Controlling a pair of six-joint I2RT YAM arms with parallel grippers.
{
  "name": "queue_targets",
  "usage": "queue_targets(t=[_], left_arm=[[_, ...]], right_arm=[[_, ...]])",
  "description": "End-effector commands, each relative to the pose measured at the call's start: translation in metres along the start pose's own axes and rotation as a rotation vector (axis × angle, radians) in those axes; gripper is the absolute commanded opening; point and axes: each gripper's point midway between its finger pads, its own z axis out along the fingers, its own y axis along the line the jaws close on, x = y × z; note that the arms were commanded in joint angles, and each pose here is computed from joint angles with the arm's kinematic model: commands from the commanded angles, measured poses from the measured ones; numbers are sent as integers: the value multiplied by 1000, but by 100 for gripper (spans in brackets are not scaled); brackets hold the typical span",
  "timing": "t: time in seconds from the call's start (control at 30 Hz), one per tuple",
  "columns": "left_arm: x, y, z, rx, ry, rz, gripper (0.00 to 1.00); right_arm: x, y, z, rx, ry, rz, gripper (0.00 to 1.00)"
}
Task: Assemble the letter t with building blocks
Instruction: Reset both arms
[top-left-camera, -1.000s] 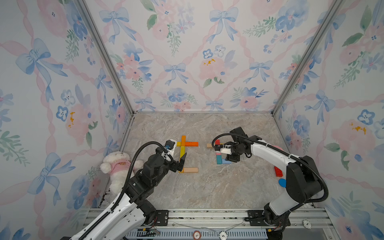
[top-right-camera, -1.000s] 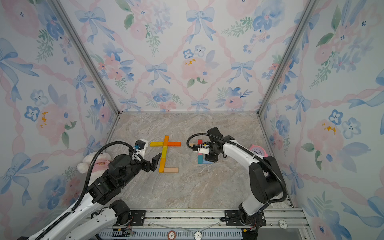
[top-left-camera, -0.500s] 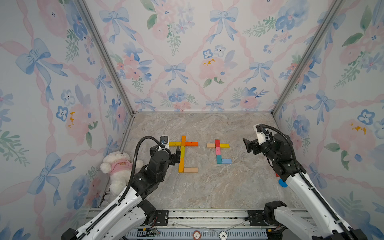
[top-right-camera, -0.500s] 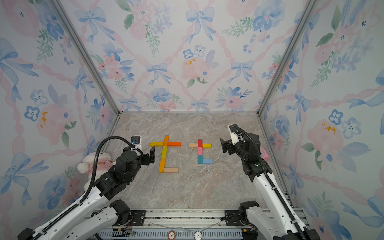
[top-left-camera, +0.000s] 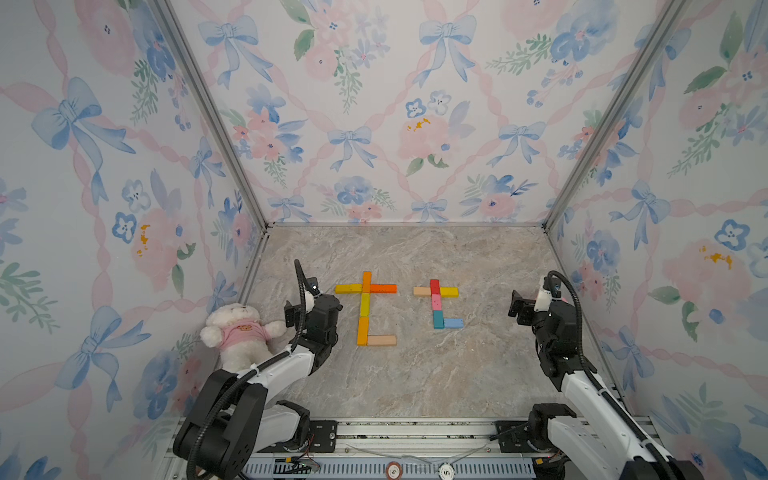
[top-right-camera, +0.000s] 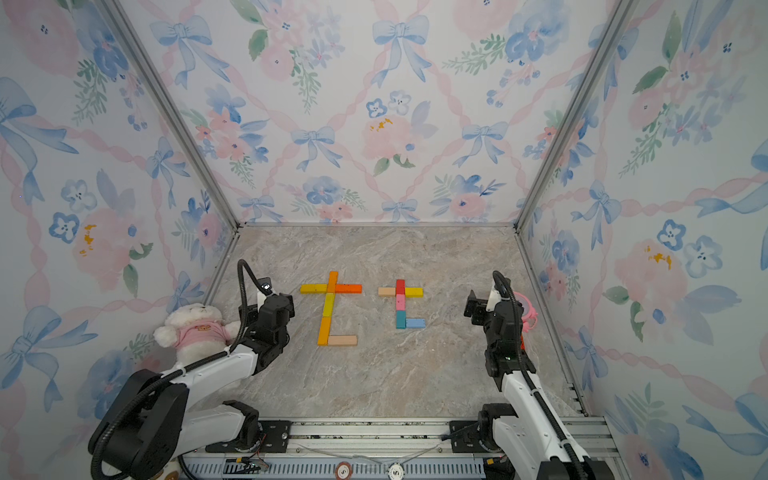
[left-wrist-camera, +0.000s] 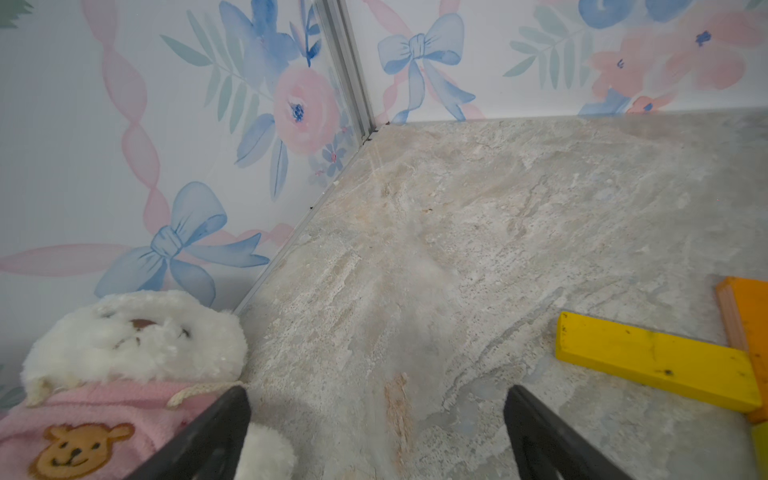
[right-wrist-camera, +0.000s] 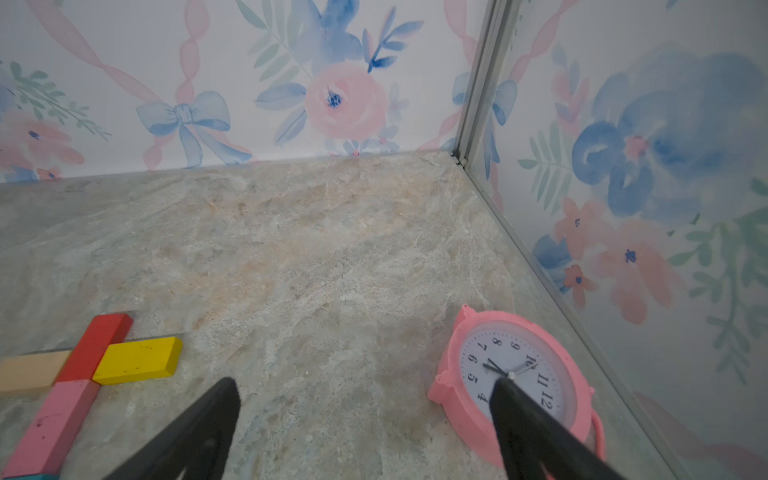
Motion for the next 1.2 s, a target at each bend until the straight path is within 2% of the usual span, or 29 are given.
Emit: queue_targets(t=[0.0,0.1,0.17,0.27,0.33,0.4,0.47,0.53,0.6,0.73,1.17], left_arm=[[-30,-6,3,49,-186,-51,98],[-17,-4,10,113,-212,-64,98],[-21,0,7,150,-271,-77,98],[-11,-7,16,236,-250,-93,98],[-11,-16,11,294,-298,-75,98],[-2,-20,13,330,-268,-71,98],[-1,-27,25,337,-247,-55,98],[4,-24,39,353,-168,-91,98],[3,-23,42,363,-162,-107,98],[3,-23,43,362,-158,-108,98],[4,-23,42,365,-156,-107,98]], right_arm=[[-3,-8,15,65,-110,44,96],[6,7,28,56,-113,-42,96],[11,12,35,46,-127,-49,96],[19,17,45,29,-146,-48,96],[29,24,54,7,-143,-64,96],[32,29,63,8,-150,-80,96],[38,30,71,16,-61,-93,96],[37,21,87,46,13,-62,96],[38,16,85,6,10,-16,96],[38,25,85,13,14,-70,96],[38,24,86,12,12,-63,96]])
